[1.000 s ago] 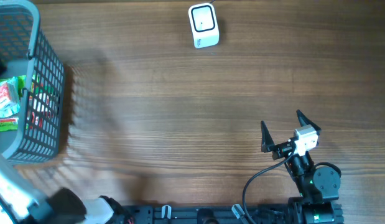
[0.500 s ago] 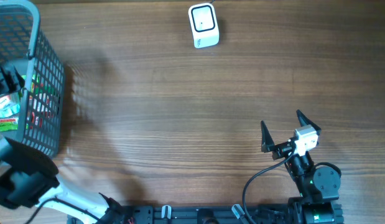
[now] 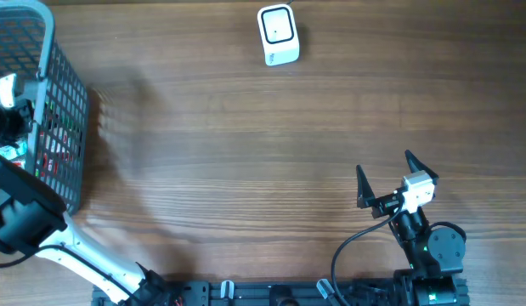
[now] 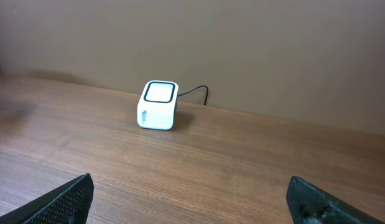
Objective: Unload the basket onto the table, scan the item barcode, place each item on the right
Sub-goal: 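Reach the left gripper into the basket and grasp the green-capped jar, then lift the jar out with the left gripper and set it on the table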
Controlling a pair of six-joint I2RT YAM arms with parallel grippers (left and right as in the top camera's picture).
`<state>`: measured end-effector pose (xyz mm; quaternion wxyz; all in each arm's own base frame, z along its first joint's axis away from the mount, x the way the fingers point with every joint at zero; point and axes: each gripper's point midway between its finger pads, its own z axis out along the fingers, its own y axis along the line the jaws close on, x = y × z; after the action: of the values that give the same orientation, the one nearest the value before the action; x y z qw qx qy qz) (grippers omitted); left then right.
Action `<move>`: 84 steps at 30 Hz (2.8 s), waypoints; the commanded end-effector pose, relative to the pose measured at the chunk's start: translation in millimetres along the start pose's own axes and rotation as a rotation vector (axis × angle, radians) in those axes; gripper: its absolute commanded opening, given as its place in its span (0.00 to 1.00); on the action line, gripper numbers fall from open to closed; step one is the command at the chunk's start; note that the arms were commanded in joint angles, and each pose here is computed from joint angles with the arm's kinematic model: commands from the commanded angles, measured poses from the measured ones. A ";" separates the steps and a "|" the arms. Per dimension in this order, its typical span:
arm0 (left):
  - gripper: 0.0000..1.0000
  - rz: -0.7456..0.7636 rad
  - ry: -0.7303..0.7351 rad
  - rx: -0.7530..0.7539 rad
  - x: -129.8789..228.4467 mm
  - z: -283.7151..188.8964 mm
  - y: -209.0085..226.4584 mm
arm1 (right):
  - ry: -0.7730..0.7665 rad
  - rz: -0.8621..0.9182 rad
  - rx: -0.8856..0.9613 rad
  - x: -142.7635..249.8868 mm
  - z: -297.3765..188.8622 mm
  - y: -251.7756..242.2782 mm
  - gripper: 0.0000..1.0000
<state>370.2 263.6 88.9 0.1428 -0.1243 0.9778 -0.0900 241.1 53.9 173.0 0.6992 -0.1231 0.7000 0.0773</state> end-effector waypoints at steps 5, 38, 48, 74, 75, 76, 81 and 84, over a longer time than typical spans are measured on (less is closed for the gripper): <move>0.82 0.020 0.003 0.052 6.7 18.4 -8.7 | -0.006 -0.007 0.001 -1.1 -0.1 0.2 1.00; 0.58 0.047 -0.397 -0.290 -53.2 -130.6 -25.5 | -0.006 -0.007 0.001 -1.1 -0.1 0.2 1.00; 0.58 0.119 -0.979 -0.375 -32.7 -348.8 -130.1 | -0.006 -0.007 0.001 -1.1 -0.1 0.2 1.00; 0.45 0.200 0.107 0.072 138.5 36.1 -459.0 | -0.006 -0.007 0.001 -1.1 -0.1 0.2 1.00; 0.45 0.217 0.125 0.080 149.1 53.4 -473.8 | -0.006 -0.007 0.001 -1.1 -0.1 0.2 1.00; 0.45 0.227 0.138 0.092 157.9 64.6 -485.5 | -0.006 -0.007 0.001 -1.1 -0.1 0.2 1.00; 0.45 0.330 0.192 0.114 211.8 114.3 -530.7 | -0.006 -0.007 0.001 -1.1 -0.1 0.2 1.00; 0.45 0.330 0.175 0.082 223.6 128.2 -536.6 | -0.006 -0.007 0.000 -1.2 -0.1 0.3 1.00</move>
<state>323.5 -318.3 35.8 0.0760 0.0712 0.9865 -0.1264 241.1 54.0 173.1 0.6993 -0.1231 0.6998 0.0773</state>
